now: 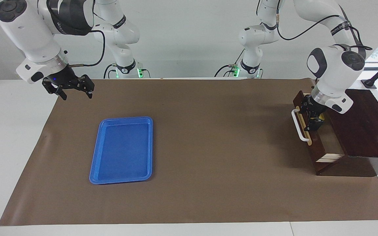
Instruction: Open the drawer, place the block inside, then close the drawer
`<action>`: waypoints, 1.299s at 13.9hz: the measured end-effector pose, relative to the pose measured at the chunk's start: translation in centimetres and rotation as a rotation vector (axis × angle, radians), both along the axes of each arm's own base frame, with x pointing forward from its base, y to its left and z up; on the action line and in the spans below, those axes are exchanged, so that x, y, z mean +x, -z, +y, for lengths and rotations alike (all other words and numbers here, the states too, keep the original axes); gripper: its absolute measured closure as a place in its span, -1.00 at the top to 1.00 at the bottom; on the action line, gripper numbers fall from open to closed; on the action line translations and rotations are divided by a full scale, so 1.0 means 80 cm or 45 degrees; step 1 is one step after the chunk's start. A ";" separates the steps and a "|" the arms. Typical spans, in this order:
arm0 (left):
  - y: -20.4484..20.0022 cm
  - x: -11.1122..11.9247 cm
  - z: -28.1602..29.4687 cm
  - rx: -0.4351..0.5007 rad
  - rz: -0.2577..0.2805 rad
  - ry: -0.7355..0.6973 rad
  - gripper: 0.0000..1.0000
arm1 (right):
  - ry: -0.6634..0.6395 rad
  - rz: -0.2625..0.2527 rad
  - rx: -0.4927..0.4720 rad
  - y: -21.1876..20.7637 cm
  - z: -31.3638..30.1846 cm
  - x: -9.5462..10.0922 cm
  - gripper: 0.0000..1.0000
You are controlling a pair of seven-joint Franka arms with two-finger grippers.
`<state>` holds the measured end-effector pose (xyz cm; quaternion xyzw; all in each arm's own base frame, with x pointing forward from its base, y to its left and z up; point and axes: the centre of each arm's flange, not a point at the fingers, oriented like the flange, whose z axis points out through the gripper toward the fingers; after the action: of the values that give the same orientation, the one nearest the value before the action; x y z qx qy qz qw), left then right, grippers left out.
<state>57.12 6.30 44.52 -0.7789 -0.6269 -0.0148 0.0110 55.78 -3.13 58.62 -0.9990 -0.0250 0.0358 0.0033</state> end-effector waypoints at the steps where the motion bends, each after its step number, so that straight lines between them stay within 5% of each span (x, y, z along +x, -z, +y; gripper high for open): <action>1: 0.000 -0.002 0.017 0.001 0.001 0.011 1.00 | 0.000 0.003 0.000 0.000 0.000 0.000 1.00; 8: -0.027 -0.002 0.026 0.000 0.029 0.196 1.00 | 0.000 -0.002 0.000 -0.005 0.000 -0.001 1.00; 12: -0.125 -0.026 -0.050 -0.018 0.152 0.635 1.00 | -0.001 -0.009 -0.001 -0.009 0.001 -0.003 1.00; 18: -0.171 -0.052 -0.122 -0.096 0.176 1.281 1.00 | 0.000 -0.009 -0.001 -0.009 0.000 -0.003 1.00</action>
<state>52.96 -3.44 58.22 -0.9834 -0.1721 0.0559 0.0159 55.54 -3.11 59.31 -0.9992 -0.0250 0.0323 0.0030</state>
